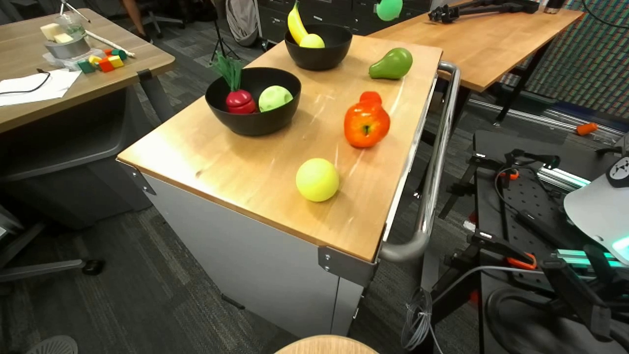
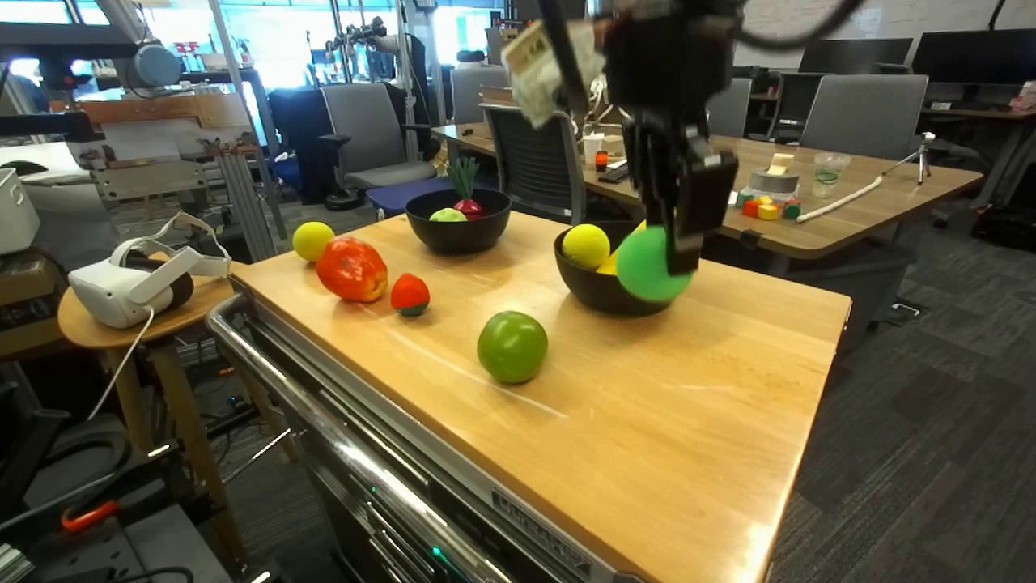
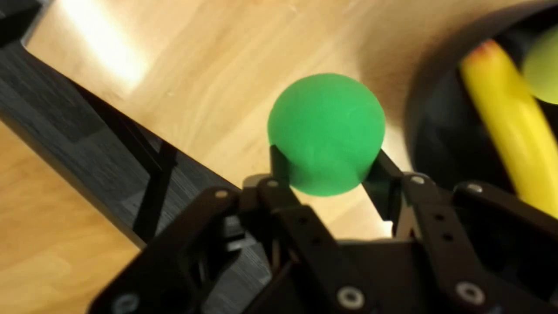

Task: Take the fruit toys from the table and put them in the two black bowls on the table

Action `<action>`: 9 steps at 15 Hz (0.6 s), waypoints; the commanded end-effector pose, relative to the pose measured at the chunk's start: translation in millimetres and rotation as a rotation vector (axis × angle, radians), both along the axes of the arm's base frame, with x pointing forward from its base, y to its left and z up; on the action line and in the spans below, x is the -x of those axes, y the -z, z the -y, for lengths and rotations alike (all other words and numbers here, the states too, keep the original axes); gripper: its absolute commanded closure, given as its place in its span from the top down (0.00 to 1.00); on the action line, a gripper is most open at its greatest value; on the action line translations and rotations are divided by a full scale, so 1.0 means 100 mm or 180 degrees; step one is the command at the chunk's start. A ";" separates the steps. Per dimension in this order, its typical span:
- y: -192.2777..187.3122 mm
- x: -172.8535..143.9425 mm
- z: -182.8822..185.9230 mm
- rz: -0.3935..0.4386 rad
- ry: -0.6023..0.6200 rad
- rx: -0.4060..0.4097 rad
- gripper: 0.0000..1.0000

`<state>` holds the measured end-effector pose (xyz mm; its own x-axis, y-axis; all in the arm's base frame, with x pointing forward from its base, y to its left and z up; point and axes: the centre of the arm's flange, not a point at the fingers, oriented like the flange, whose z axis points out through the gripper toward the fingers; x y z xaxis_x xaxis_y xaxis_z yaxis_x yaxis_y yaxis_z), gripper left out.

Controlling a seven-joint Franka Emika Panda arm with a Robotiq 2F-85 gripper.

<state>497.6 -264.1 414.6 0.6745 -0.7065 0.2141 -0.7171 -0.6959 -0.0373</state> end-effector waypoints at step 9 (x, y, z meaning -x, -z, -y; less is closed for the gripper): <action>0.01 -0.83 -0.63 0.0354 -0.0731 0.0171 0.20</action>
<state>558.7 -193.5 423.4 0.7698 -0.5478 0.3278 -0.5583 -0.8267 -0.0704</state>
